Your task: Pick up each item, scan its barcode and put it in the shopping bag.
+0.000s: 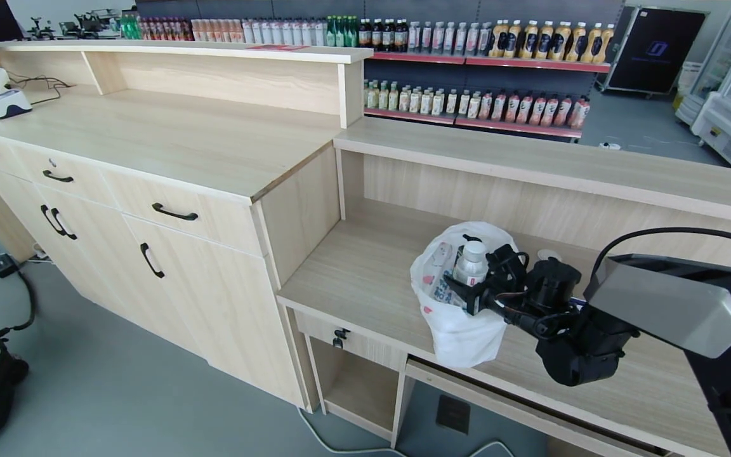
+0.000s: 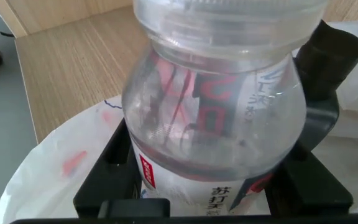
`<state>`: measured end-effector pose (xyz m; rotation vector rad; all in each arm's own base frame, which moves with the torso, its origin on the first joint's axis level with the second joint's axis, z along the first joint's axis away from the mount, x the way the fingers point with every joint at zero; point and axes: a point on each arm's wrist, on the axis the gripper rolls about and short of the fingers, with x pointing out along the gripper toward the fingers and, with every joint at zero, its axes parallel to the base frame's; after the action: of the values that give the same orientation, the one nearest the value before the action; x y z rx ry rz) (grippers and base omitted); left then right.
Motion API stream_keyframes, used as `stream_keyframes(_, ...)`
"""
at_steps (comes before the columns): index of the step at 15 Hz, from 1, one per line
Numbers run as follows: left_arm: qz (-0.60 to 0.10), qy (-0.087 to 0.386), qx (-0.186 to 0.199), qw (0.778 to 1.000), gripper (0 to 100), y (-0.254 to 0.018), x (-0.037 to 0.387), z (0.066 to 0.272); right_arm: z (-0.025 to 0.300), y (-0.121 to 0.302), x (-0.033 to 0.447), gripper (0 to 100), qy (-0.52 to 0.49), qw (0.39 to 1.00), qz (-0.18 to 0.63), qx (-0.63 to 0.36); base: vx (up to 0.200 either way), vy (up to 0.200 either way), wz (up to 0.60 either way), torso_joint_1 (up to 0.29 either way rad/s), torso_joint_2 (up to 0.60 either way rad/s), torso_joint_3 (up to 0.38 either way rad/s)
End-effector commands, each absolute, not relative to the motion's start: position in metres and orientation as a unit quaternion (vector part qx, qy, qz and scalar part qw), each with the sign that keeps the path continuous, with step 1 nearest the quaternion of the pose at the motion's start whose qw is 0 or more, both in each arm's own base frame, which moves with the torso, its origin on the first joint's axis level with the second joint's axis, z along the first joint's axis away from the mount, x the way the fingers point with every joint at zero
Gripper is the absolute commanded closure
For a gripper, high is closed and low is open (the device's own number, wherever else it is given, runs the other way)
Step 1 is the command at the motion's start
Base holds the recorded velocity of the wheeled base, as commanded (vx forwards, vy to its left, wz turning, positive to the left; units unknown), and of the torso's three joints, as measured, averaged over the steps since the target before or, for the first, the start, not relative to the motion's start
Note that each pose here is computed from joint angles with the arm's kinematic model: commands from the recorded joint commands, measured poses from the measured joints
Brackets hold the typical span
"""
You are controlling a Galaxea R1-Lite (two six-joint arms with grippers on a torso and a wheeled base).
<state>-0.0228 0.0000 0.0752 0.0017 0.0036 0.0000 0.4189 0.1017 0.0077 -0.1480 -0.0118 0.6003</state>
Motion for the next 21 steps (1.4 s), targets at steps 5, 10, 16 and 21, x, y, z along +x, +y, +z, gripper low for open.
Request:
stream_keyframes(5, 0.0, 0.002, 0.001, 1.0, 0, 0.0, -0.023, 0.075, 0.019, 0.101, 0.418, 0, -0.011, 0.948, 0.309, -0.071, 0.0, 0.0, 0.0, 0.0, 0.0, 0.0)
stream_keyframes(10, 0.0, 0.002, 0.001, 1.0, 0, 0.0, -0.023, 0.075, 0.12, 0.092, 0.379, 0, -0.048, 0.947, 0.305, -0.095, 0.0, 0.0, 0.0, 0.0, 0.0, 0.0)
stream_keyframes(16, 0.0, 0.002, 0.001, 1.0, 0, 0.0, -0.023, 0.075, 0.163, 0.029, 0.288, 0, -0.02, 0.962, 0.207, -0.175, 0.0, 0.0, 0.0, 0.0, 0.0, 0.0)
stream_keyframes(21, 0.0, 0.002, 0.001, 1.0, 0, 0.0, -0.023, 0.075, 0.198, -0.024, 0.256, 0, -0.003, 0.972, 0.076, -0.224, 0.0, 0.0, -0.48, -0.001, 0.0, 0.003)
